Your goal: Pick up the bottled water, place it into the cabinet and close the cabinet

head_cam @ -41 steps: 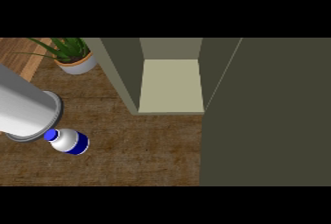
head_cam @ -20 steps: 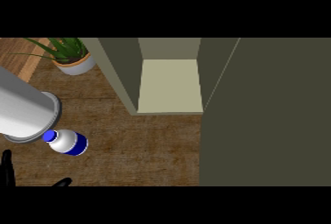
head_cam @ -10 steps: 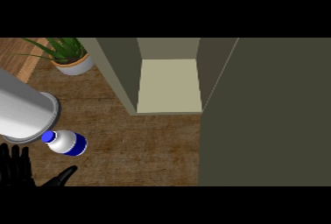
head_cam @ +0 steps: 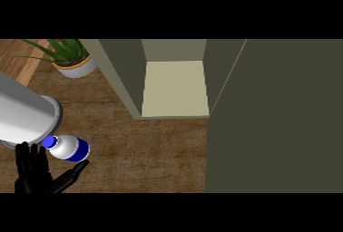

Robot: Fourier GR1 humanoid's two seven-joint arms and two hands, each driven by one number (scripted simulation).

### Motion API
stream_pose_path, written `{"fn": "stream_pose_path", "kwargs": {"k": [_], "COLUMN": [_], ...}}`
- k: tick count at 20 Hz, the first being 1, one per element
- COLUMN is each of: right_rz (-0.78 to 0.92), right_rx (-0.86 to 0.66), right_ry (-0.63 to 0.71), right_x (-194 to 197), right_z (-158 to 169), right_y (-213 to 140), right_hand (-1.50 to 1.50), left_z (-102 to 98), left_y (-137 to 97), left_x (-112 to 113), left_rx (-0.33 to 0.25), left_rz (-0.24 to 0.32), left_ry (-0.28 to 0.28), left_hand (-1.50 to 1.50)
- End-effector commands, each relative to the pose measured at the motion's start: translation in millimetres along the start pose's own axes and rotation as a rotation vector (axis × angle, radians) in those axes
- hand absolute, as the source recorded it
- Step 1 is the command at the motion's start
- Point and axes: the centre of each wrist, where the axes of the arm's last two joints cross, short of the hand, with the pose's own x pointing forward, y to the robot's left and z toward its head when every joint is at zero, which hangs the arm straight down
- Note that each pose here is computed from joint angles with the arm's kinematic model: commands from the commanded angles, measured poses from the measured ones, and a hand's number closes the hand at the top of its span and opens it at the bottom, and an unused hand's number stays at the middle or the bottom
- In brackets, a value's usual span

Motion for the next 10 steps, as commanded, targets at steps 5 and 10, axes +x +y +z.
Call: {"fn": "stream_pose_path", "kwargs": {"k": [5, 10], "right_rz": [0.030, 0.030], "right_rx": [0.014, 0.013], "right_ry": [-0.056, -0.072], "right_x": [37, 51], "right_z": [2, 8], "right_y": [8, 7], "right_hand": [-1.50, -1.50], "left_z": [2, -23], "left_y": [24, 12], "left_x": [-46, -53], "left_rx": [0.035, 0.070], "left_rz": [-0.006, -0.013], "left_ry": [0.017, 0.002], "left_hand": [-1.50, -1.50]}}
